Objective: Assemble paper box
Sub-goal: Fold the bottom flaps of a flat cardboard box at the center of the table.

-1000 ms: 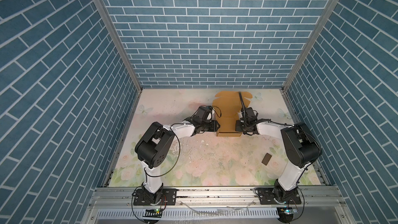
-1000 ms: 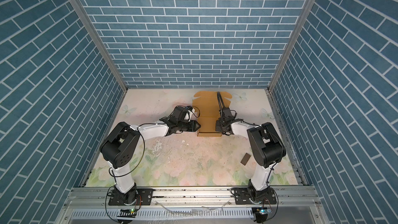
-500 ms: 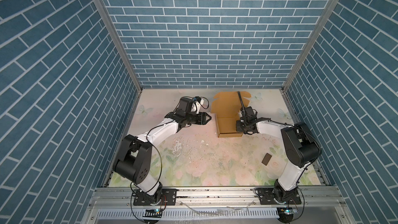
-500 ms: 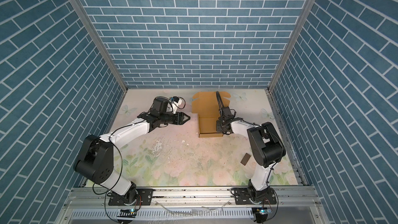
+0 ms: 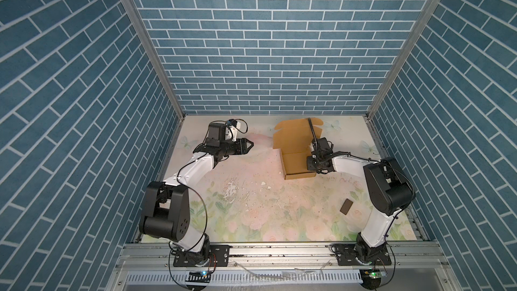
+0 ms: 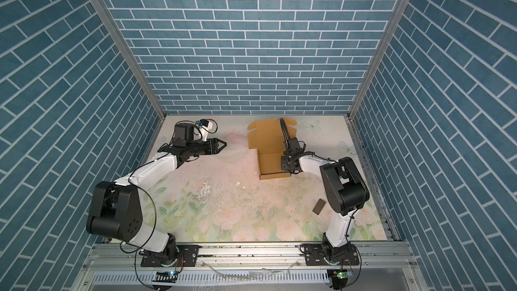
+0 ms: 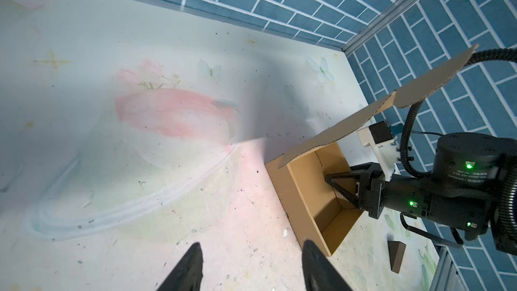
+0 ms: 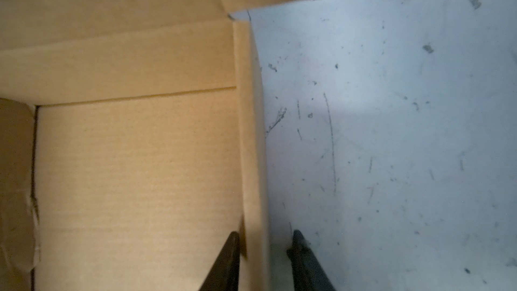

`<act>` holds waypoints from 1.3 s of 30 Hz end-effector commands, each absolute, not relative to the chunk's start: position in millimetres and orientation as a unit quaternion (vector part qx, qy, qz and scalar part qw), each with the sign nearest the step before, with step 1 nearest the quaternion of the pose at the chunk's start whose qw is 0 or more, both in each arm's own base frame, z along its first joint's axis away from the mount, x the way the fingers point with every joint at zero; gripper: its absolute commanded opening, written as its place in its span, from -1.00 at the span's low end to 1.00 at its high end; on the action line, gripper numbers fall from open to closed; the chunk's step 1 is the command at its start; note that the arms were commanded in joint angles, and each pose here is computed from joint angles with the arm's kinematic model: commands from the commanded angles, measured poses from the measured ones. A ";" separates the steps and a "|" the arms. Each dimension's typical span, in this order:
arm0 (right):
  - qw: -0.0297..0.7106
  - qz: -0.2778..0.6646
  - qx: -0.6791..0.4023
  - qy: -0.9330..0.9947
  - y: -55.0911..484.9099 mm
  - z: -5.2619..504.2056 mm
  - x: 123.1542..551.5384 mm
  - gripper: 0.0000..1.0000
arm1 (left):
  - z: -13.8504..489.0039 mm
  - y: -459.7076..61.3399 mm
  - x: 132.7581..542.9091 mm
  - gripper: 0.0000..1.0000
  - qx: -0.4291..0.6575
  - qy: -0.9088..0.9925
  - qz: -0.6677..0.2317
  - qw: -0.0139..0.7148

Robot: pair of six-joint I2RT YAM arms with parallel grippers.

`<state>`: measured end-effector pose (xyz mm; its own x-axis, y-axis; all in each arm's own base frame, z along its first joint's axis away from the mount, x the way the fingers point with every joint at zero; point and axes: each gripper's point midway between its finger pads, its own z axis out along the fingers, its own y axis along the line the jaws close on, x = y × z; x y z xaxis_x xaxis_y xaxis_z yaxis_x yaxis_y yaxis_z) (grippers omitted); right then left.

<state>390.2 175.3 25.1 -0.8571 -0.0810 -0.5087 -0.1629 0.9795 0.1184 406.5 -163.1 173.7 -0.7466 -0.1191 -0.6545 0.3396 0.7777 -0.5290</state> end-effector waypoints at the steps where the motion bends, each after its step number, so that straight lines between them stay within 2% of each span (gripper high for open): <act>1: 0.285 0.066 -0.074 0.954 175.6 30.7 406.2 -0.32 | 182.8 -161.6 404.7 0.18 0.076 0.868 -0.329 0.364; 5: 0.289 0.060 -0.080 0.952 177.1 25.9 413.2 -0.33 | 178.1 -158.2 406.8 0.18 0.072 0.870 -0.325 0.365; 13: 0.274 0.050 -0.094 0.956 175.2 9.2 409.8 -1.00 | 179.2 -148.9 409.1 0.18 0.061 0.870 -0.320 0.371; 22: 0.289 0.054 -0.115 0.949 175.2 22.4 404.0 -1.00 | 184.5 -137.6 412.1 0.18 0.051 0.867 -0.316 0.381; 24: 0.308 0.064 -0.117 0.942 177.0 32.8 403.8 -0.59 | 187.0 -137.5 411.8 0.19 0.053 0.864 -0.321 0.385; 26: 0.329 0.069 -0.121 0.934 177.3 43.6 404.3 -0.38 | 184.1 -134.5 413.3 0.19 0.050 0.863 -0.319 0.388; 35: 0.378 0.078 -0.128 0.913 182.5 64.4 419.0 -0.13 | 178.5 -128.1 419.3 0.23 0.037 0.868 -0.310 0.387; 39: 0.385 0.083 -0.131 0.910 189.7 63.2 432.7 -0.11 | 181.9 -129.0 418.4 0.23 0.038 0.867 -0.314 0.385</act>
